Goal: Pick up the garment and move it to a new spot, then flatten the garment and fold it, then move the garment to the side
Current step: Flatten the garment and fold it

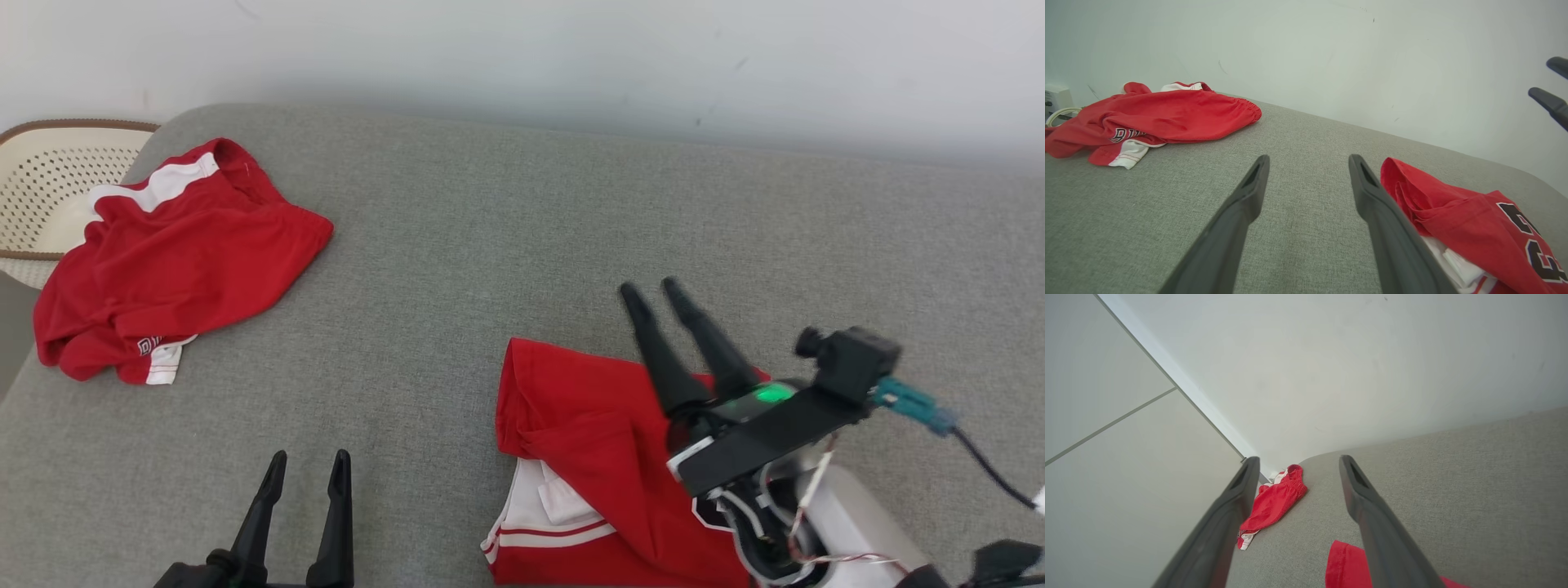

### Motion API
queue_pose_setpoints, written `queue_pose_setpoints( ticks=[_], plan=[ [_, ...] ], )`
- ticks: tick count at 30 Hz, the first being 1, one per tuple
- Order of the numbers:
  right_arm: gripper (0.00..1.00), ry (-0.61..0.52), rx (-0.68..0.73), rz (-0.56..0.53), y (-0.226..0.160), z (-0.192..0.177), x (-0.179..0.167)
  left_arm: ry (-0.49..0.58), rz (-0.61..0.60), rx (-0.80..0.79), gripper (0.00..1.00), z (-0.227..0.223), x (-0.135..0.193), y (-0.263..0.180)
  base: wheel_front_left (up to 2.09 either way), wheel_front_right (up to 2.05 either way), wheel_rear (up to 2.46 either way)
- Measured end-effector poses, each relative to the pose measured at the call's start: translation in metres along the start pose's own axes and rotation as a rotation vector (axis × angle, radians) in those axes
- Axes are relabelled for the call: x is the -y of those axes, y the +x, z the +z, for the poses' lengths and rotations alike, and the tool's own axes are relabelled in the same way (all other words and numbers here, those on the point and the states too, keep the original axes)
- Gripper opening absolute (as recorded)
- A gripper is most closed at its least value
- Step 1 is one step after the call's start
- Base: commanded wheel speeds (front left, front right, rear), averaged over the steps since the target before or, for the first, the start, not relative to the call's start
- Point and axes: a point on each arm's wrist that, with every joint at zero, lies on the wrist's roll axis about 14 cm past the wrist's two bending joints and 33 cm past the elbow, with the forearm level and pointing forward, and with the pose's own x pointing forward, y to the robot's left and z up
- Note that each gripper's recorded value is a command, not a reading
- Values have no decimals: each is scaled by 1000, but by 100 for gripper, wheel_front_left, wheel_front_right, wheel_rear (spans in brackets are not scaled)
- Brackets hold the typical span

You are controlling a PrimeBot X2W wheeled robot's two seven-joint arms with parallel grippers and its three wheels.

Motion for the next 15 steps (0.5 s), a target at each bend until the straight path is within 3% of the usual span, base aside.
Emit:
queue_pose_setpoints(
  ticks=[6,10,15],
  plan=[
    [100,-118,66,-96,-17,29,40,-2,-5,3,100,0,2,2,0,0,0],
    [100,-245,31,-195,-39,27,76,0,1,2,100,0,0,2,0,0,0],
    [100,-268,0,-264,-54,16,95,2,9,-1,100,-1,-3,3,0,0,0]
  ],
)
